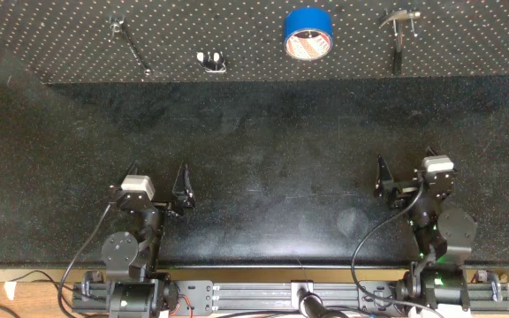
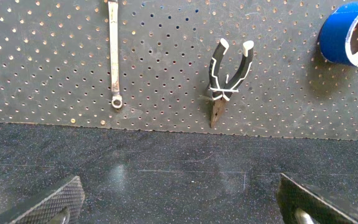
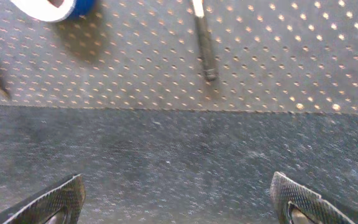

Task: Place Tools Onto Pegboard

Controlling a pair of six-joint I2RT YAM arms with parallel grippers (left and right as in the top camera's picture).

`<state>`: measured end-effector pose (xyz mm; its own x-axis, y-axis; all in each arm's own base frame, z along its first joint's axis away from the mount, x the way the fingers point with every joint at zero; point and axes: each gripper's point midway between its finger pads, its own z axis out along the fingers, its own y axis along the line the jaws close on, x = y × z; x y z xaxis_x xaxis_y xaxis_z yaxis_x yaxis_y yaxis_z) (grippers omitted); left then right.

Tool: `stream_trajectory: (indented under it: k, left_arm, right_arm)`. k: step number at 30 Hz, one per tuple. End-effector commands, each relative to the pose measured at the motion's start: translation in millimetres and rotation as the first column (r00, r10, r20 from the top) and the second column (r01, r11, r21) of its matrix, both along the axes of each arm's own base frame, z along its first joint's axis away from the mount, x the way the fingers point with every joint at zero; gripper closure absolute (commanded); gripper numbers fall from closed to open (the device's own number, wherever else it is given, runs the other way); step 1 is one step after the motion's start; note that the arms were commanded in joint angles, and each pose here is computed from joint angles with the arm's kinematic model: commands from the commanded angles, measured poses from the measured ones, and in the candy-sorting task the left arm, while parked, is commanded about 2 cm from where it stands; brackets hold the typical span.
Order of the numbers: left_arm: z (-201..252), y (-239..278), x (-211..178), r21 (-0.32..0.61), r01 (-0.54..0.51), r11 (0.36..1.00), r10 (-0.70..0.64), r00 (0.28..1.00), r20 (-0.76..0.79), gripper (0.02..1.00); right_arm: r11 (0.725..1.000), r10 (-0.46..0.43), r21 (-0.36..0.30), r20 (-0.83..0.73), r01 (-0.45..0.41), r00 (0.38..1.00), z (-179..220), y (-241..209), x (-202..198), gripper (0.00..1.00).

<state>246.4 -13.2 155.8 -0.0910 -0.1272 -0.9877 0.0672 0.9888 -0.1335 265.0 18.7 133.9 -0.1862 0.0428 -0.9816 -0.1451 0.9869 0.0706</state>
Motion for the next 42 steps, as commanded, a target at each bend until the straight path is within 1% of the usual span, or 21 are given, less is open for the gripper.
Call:
stream_trajectory:
  k: [1, 2, 5, 7, 42]
  left_arm:
    - [-1.4, 1.5, -0.2, 0.006, -0.008, 1.0, 0.008, 1.0, -0.003, 0.02]
    - [-1.4, 1.5, -0.2, 0.006, -0.008, 1.0, 0.008, 1.0, -0.003, 0.023]
    - [-1.4, 1.5, -0.2, 0.006, -0.008, 1.0, 0.008, 1.0, -0.003, 0.023]
    - [-1.4, 1.5, -0.2, 0.006, -0.008, 1.0, 0.008, 1.0, -0.003, 0.023]
    - [-1.4, 1.5, -0.2, 0.006, -0.008, 1.0, 0.008, 1.0, -0.003, 0.023]
  right_arm:
    - [0.995, 0.095, 0.022, 0.037, -0.096, 0.995, 8.5, 28.3, -15.9, 0.027]
    - [0.993, 0.112, 0.021, 0.036, -0.113, 0.993, 7.8, 32.7, -19.7, 0.025]
    - [0.992, 0.122, -0.006, 0.099, -0.122, 0.988, 21.1, 35.1, -24.2, 0.025]
    - [0.992, 0.127, -0.006, 0.127, -0.127, 0.984, 27.2, 36.1, -25.8, 0.027]
    - [0.992, 0.123, -0.006, 0.128, -0.123, 0.984, 27.6, 35.3, -25.6, 0.025]
